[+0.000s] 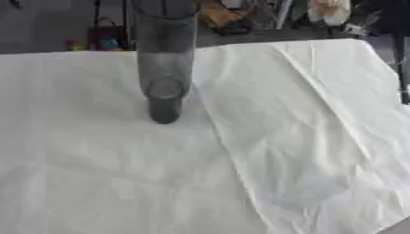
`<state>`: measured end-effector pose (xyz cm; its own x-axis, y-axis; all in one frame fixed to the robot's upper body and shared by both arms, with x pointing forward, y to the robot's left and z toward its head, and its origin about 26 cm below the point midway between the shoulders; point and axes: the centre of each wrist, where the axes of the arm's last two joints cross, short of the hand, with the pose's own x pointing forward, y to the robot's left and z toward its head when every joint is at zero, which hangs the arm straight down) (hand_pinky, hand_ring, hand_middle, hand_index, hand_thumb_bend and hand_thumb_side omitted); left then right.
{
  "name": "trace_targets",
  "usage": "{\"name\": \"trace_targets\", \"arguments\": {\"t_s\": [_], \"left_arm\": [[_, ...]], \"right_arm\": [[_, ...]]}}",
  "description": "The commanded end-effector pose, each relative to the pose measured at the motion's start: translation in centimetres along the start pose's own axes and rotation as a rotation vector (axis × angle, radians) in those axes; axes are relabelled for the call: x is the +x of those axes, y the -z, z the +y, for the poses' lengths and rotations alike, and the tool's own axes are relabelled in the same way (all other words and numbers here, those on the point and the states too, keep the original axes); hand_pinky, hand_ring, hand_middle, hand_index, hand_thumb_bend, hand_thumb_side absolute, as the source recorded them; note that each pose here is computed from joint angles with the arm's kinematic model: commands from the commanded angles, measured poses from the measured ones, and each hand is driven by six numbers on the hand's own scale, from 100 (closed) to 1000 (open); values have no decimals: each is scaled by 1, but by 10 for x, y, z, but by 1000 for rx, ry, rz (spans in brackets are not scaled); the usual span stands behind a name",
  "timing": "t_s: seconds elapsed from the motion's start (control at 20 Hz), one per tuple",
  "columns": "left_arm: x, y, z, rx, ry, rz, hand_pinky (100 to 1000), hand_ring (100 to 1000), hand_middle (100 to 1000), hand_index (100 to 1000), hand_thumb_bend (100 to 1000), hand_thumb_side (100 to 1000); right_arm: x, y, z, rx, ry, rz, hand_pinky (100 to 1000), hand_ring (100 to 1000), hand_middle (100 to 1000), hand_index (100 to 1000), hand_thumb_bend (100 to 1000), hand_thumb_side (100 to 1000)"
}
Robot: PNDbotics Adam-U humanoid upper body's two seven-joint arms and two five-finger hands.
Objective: Arrange flowers into the vase.
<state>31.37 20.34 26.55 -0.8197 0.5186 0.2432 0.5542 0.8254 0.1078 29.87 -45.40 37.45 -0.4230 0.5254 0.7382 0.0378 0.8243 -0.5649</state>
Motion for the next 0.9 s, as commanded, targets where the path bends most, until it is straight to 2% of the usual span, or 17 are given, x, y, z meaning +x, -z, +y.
{"name": "trace_targets", "arguments": {"t_s": [0.05,0.4,0.9], "left_arm": [[6,7,2,-21,11,-12,778,770,844,931,100,817],[6,6,3,-23,10,-4,777,770,844,932,100,819],[6,6,3,-29,12,1,778,771,844,932,100,820]], "right_arm": [[28,0,-15,-11,7,-46,100,100,100,100,395,100],[45,2,-20,-20,140,-105,100,100,100,100,381,100],[63,2,-24,-29,279,-205,100,100,100,100,373,100]]}}
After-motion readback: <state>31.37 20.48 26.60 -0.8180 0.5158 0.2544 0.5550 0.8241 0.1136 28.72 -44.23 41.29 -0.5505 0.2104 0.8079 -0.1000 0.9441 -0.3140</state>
